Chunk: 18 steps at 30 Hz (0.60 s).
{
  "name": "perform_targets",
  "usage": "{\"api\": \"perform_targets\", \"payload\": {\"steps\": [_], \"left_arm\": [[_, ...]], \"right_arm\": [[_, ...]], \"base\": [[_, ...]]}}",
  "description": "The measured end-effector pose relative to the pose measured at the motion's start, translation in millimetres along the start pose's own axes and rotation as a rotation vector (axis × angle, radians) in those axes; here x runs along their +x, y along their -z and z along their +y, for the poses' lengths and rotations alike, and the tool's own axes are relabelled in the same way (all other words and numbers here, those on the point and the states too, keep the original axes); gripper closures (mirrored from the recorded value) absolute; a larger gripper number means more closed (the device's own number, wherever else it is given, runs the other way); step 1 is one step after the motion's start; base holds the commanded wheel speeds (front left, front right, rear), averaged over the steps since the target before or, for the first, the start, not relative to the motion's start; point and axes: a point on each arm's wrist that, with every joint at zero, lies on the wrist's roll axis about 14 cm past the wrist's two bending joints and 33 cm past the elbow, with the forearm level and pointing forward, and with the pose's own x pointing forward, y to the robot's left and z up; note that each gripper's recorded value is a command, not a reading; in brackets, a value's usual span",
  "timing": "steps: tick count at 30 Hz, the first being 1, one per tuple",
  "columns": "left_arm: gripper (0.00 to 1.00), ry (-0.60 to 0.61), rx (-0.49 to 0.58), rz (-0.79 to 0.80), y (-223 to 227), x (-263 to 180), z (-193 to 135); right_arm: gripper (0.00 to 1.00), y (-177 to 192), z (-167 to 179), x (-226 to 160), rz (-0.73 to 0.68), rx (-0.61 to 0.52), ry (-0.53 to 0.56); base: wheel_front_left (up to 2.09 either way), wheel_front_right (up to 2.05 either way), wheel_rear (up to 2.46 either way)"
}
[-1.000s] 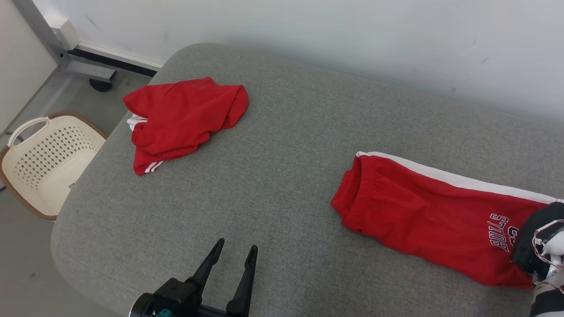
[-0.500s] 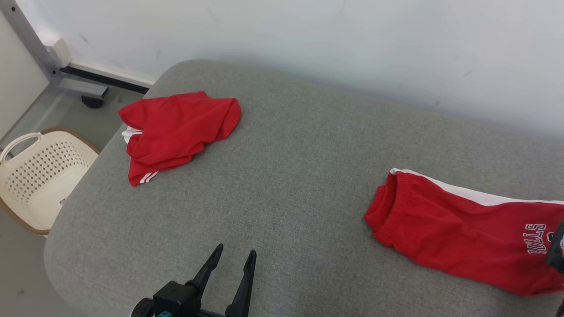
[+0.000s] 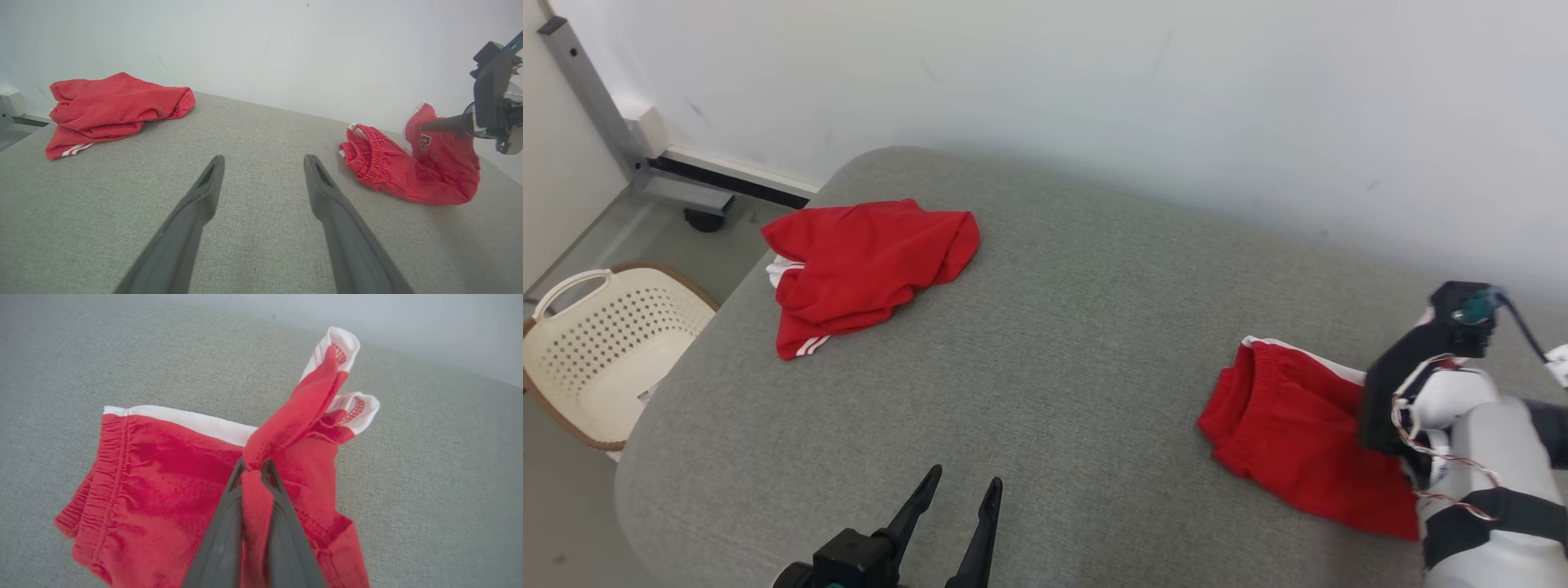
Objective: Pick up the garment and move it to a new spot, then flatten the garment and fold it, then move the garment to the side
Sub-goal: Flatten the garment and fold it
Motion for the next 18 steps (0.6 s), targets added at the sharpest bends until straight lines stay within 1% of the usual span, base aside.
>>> {"api": "perform_targets", "payload": {"steps": [5, 7, 13, 18], "left_arm": [[0.0, -0.019, -0.008, 0.0, 0.3, -6.3, 3.5], [0.0, -0.028, -0.013, 0.011, 4.1, -11.2, 4.9], [0.0, -0.046, -0.021, 0.002, 3.1, -20.3, 7.4], [0.0, -0.086, -0.019, -0.008, 1.1, -27.3, 17.3]], "right_arm": [[1.0, 12.3, 51.7, 8.4, 0.046, -0.042, -0.142], [1.0, 16.3, 66.9, 10.0, 0.057, -0.044, -0.183], [1.0, 21.5, 95.1, 16.0, 0.084, -0.06, -0.244], [1.0, 18.1, 112.4, 19.0, 0.082, -0.082, -0.274]], "base": [[0.0, 0.0, 0.0], [0.0, 0.0, 0.0], [0.0, 0.0, 0.0], [0.0, 0.0, 0.0]]}}
